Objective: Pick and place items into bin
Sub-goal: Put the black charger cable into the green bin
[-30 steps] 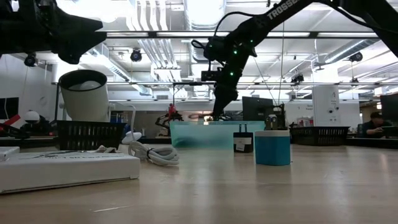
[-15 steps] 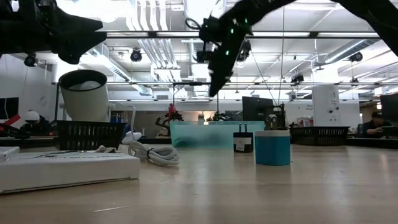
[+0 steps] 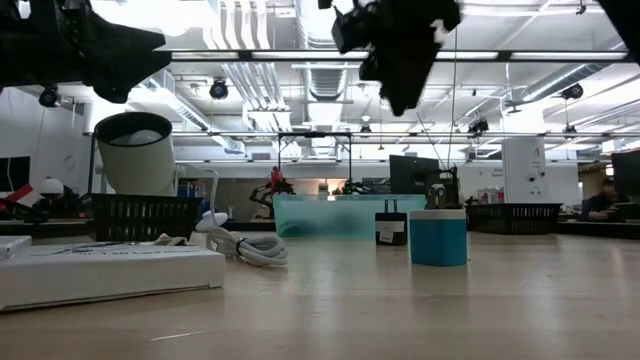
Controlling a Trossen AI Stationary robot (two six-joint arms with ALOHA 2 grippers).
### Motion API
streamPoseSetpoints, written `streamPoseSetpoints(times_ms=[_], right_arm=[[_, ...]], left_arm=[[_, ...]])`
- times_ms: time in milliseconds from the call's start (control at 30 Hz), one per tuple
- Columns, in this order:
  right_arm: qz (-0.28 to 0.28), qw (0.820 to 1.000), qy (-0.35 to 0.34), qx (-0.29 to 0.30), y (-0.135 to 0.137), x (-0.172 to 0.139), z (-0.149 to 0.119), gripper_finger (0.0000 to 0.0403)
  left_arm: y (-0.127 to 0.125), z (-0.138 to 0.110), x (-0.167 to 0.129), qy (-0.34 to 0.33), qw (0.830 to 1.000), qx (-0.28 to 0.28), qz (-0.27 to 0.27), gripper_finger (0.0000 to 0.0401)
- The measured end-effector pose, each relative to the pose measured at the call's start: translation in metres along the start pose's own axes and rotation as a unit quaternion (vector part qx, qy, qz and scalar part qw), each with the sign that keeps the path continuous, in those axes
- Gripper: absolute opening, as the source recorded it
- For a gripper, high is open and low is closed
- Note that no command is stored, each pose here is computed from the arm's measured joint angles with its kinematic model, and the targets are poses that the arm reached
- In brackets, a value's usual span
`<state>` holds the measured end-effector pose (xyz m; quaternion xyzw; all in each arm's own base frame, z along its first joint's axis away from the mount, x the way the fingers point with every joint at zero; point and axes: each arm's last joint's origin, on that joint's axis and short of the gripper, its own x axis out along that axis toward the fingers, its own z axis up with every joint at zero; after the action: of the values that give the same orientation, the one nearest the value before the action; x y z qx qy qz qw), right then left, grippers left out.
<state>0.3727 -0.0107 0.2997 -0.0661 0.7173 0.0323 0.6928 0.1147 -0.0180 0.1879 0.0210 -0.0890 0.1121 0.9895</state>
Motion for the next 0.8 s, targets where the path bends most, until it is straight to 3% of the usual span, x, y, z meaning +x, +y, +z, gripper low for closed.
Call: streamPoseSetpoints(times_ms=[133,333,500,667,800], right_arm=[[0.018,0.997,0.021,-0.070,0.055,0.008,0.000,0.0176],[0.005,0.994,0.067,-0.080,0.119,0.030,-0.012,0.0174],[-0.007,0.993,0.095,-0.066,0.161,0.055,-0.026,0.0174],[0.060,0.992,0.066,-0.084,0.200,0.080,-0.031,0.0169],[0.070,0.989,0.043,-0.122,0.220,0.094,-0.036,0.0169]], left_arm=[[0.000,0.000,0.000,-0.001,1.000,0.000,0.000,0.0203],[0.000,0.000,0.000,0.000,1.000,-0.001,0.000,0.0203],[0.000,0.000,0.000,0.001,1.000,-0.003,0.000,0.0203],[0.000,0.000,0.000,0.001,1.000,-0.003,0.000,0.0203],[0.000,0.000,0.000,0.001,1.000,-0.003,0.000,0.0203]])
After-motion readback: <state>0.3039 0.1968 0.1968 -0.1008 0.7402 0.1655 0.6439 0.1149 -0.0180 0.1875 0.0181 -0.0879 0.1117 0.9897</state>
